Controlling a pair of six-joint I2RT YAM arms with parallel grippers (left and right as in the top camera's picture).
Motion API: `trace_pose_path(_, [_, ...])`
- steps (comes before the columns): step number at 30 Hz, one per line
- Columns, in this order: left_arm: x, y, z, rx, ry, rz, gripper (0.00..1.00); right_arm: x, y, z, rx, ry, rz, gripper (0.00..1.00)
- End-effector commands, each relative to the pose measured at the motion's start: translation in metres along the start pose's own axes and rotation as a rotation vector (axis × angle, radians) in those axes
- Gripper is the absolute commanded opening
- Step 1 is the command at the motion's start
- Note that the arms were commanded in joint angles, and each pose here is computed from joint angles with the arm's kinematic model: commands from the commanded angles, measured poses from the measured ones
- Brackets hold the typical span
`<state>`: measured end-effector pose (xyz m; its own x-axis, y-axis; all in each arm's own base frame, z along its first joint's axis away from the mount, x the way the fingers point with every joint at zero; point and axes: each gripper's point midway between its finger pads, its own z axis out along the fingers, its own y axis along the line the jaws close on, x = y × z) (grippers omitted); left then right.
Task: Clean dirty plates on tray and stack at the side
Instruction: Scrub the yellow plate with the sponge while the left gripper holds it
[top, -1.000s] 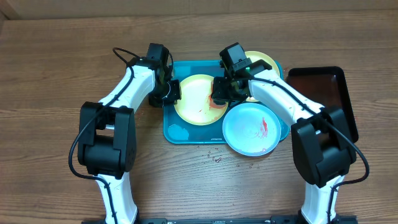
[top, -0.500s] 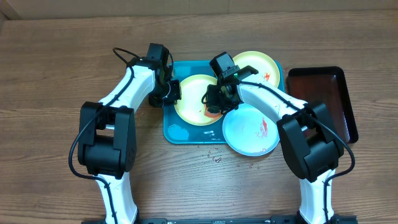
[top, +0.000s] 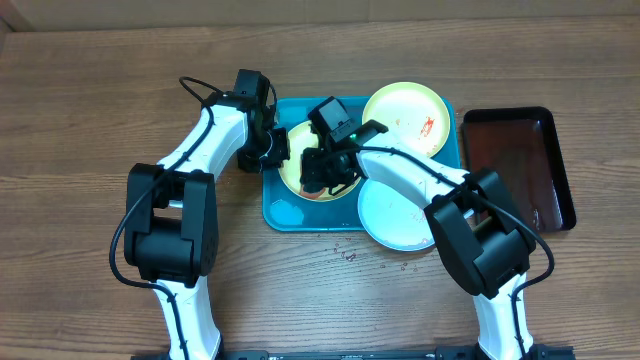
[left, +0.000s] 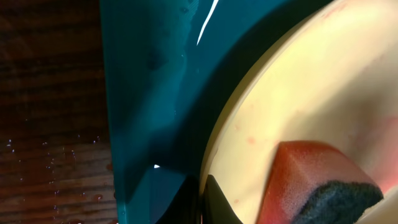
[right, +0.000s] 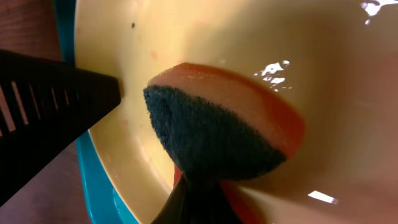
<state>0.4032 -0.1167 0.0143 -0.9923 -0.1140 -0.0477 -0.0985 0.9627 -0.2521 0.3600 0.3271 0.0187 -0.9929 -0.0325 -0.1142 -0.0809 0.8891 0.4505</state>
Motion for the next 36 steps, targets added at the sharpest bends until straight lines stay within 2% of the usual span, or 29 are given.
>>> trace_pose_path(1, [0.000, -0.009, -0.007, 0.038, -0.006, 0.025, 0.04, -0.016, -0.025, 0.002, 0.042, -0.033, 0.061, 0.04])
trace_pose_path(7, [0.000, -0.008, -0.007, 0.037, -0.004, 0.025, 0.04, -0.061, -0.068, -0.017, 0.097, -0.156, 0.097, 0.04])
trace_pose_path(14, [0.000, -0.008, -0.007, 0.036, -0.003, 0.025, 0.04, -0.066, -0.090, -0.025, 0.135, -0.157, 0.108, 0.04])
trace_pose_path(26, [0.000, -0.008, -0.007, 0.034, -0.005, 0.033, 0.04, -0.053, -0.035, -0.004, 0.064, -0.167, 0.051, 0.04])
trace_pose_path(32, [0.000, -0.008, -0.007, 0.034, -0.006, 0.034, 0.04, -0.038, -0.001, 0.008, -0.046, -0.116, 0.039, 0.04])
trace_pose_path(36, [0.000, -0.008, -0.007, 0.034, -0.005, 0.033, 0.04, -0.021, -0.003, 0.011, -0.041, -0.047, 0.053, 0.04])
